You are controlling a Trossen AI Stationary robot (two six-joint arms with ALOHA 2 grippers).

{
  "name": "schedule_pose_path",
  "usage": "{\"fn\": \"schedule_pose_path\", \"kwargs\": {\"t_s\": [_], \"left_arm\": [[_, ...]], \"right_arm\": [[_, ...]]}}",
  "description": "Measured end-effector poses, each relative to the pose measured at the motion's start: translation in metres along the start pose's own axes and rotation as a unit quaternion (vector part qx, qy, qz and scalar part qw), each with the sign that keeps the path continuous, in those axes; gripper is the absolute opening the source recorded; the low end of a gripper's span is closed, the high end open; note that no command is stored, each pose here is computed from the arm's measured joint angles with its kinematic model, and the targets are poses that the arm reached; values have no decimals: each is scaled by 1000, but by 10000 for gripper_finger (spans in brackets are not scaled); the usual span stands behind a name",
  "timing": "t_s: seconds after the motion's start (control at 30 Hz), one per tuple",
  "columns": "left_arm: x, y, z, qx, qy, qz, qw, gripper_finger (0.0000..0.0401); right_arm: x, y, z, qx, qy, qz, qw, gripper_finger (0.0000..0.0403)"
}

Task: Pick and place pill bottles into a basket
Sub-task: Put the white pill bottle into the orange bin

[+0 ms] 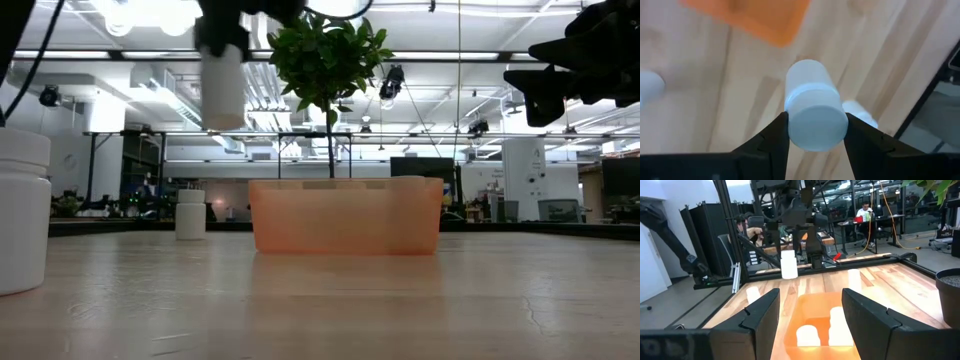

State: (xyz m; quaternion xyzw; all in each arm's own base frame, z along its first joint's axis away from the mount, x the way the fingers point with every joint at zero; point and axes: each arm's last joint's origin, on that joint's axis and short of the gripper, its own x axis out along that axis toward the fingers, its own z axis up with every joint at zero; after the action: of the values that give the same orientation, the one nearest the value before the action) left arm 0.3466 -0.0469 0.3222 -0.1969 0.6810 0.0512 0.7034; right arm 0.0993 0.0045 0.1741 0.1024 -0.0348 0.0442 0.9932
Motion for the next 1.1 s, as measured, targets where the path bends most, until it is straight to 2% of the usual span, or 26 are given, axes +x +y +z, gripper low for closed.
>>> {"fn": "schedule_pose_path", "kwargs": {"t_s": [0.17,0.43,0.87,1.1], "left_arm": [[-4,-3,27,2,-10,3,1000,141],[-1,-12,55,37,-22,-2,999,141],[13,5,78,37,-18,7,999,141],[15,10,91,32,-60,-7,998,141]], "right_arm": [[0,0,0,0,1,0,1000,203],[0,0,0,1,1,0,1000,203],[0,0,0,1,1,0,1000,203],[0,0,0,1,1,0,1000,203]]}}
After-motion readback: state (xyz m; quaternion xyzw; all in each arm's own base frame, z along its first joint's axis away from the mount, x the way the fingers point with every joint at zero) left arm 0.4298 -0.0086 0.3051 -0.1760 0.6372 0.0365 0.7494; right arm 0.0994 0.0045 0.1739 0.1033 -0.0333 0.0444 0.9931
